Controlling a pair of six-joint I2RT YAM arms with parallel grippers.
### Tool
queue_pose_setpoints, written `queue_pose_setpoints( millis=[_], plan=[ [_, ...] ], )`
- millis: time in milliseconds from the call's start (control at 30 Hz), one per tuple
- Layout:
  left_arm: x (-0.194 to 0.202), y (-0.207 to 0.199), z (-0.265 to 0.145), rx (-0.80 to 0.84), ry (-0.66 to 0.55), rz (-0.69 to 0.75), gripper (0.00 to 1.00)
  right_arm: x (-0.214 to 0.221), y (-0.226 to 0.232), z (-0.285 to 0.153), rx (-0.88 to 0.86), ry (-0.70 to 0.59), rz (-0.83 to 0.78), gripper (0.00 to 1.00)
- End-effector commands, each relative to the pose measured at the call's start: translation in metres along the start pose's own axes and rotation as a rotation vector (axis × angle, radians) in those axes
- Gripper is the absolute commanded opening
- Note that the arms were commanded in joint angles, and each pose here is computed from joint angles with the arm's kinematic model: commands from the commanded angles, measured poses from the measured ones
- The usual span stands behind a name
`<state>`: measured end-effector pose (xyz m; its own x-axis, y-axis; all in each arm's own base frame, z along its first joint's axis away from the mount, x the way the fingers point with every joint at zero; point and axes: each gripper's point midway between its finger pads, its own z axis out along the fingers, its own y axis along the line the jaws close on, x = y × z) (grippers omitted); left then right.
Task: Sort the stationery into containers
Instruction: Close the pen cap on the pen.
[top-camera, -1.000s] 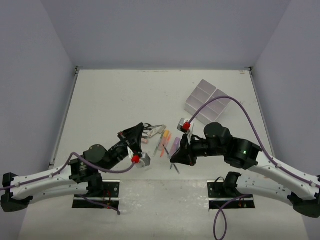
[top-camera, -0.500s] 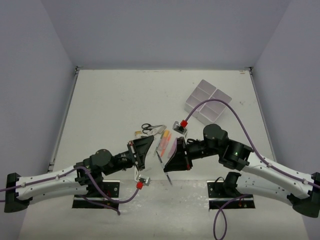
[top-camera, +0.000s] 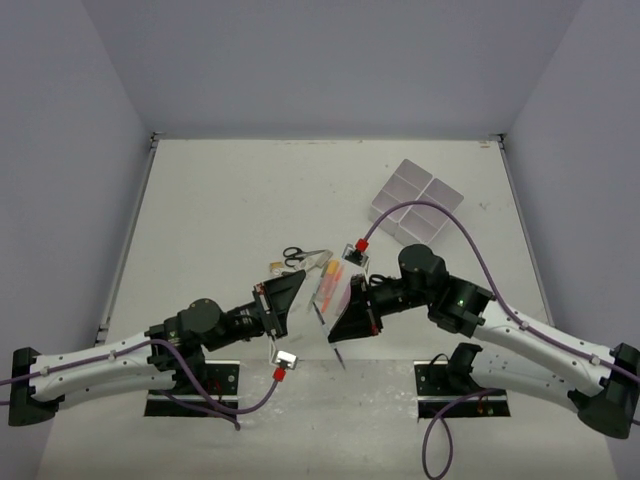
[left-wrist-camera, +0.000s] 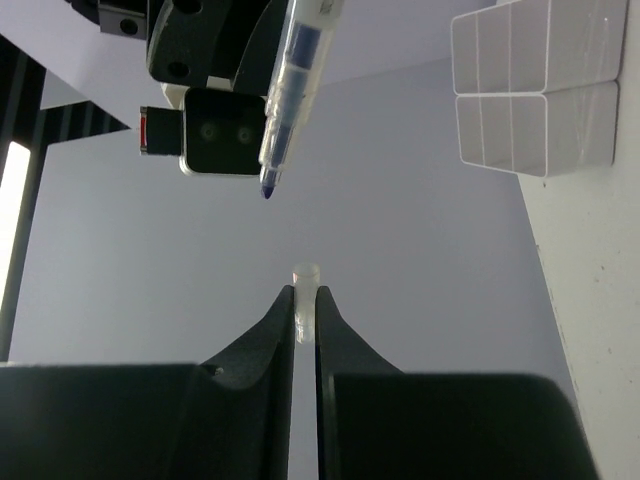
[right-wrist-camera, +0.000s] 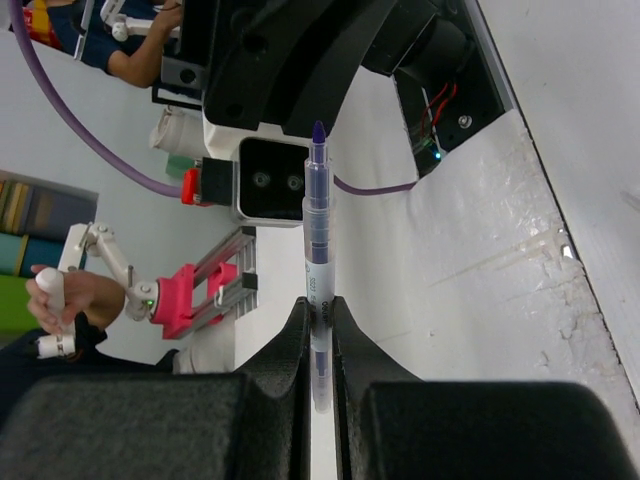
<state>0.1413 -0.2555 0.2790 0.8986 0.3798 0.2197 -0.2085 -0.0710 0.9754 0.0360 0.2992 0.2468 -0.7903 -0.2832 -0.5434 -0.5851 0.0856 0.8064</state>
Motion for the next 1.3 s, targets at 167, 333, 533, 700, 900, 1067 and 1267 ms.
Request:
queue_pose_setpoints(
  millis=[167,333,533,700,900,1067,1267],
  plan=[
    [0.001,-0.006,-0.002,0.075,0.003,0.112,0.00,-0.015,0.001,-0.006,-0.046,-0.012,-0.007,0.00],
    [0.000,-0.005,-0.003,0.077,-0.008,0.119,0.00,-0.013,-0.011,0.000,-0.029,0.018,0.014,0.00],
    [-0.003,-0.009,-0.003,0.086,-0.022,0.121,0.00,-0.013,-0.024,0.004,-0.005,0.026,0.020,0.00],
    [-0.003,-0.014,-0.004,0.105,-0.020,0.127,0.00,-0.018,-0.031,0.004,0.024,0.007,0.000,0.00],
    [-0.004,-0.014,-0.003,0.107,-0.027,0.131,0.00,-0.022,-0.039,0.005,0.048,0.000,0.003,0.00],
    [-0.005,-0.016,-0.002,0.113,-0.029,0.132,0.00,-0.025,-0.041,0.005,0.055,-0.003,-0.001,0.00],
    [-0.005,-0.020,-0.002,0.123,-0.028,0.132,0.00,-0.028,-0.042,0.004,0.067,-0.013,-0.008,0.00]
  ],
)
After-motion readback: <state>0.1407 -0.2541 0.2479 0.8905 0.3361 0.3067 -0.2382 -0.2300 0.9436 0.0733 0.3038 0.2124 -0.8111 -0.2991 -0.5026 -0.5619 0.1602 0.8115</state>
